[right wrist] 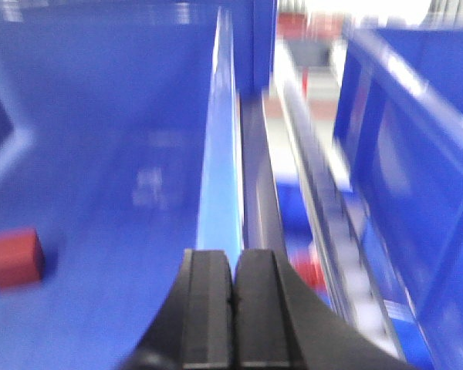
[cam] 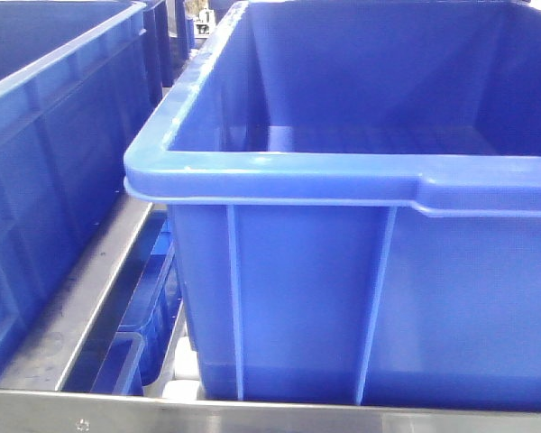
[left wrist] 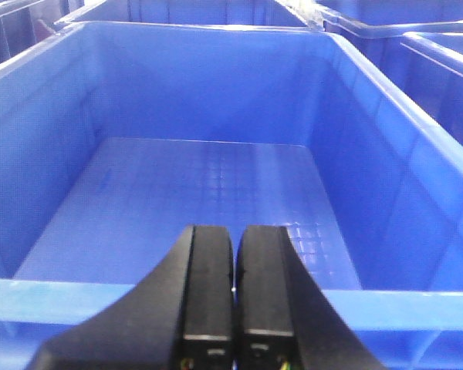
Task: Pick red cube and place on left shelf
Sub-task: 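Withdraw the open right gripper up out of the blue crate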
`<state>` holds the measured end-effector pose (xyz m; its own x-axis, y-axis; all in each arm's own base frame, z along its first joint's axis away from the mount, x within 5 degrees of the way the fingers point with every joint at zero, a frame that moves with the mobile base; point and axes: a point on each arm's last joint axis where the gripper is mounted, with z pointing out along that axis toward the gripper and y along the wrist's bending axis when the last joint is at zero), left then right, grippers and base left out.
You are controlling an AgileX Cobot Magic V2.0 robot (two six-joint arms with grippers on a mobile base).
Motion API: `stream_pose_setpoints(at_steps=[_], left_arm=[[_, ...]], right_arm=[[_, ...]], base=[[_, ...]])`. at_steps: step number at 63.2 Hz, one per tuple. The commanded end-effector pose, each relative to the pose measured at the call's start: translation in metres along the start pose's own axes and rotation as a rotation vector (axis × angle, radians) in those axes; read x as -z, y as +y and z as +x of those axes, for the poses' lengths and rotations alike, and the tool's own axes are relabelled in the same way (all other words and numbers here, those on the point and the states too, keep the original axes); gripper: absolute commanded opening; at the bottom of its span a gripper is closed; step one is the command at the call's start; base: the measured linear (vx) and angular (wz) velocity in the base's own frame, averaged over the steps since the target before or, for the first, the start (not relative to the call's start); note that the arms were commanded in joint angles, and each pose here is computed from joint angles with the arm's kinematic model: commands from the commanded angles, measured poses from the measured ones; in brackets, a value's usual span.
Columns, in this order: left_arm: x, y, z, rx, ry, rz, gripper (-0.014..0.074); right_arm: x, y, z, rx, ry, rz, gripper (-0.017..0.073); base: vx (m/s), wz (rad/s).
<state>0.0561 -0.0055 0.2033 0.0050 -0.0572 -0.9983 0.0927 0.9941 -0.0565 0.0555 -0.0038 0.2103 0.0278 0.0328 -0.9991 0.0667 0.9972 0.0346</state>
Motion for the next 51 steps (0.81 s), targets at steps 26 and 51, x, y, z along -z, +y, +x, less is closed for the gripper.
stream_pose_setpoints(at_steps=[26,51], left_arm=[[0.0002,0.0004,0.0001,0.009,-0.068,0.002,0.0102],[0.0002,0.0004,0.0001,0.009,-0.068,0.002,0.0102]], right_arm=[[0.0019,-0.0004,-0.0041,-0.025,-0.1,0.006,0.0046],[0.0018,-0.0004,-0.0039,-0.026,-0.098,0.006,0.0046]], base=[[0.0,0.0],[0.0,0.0]])
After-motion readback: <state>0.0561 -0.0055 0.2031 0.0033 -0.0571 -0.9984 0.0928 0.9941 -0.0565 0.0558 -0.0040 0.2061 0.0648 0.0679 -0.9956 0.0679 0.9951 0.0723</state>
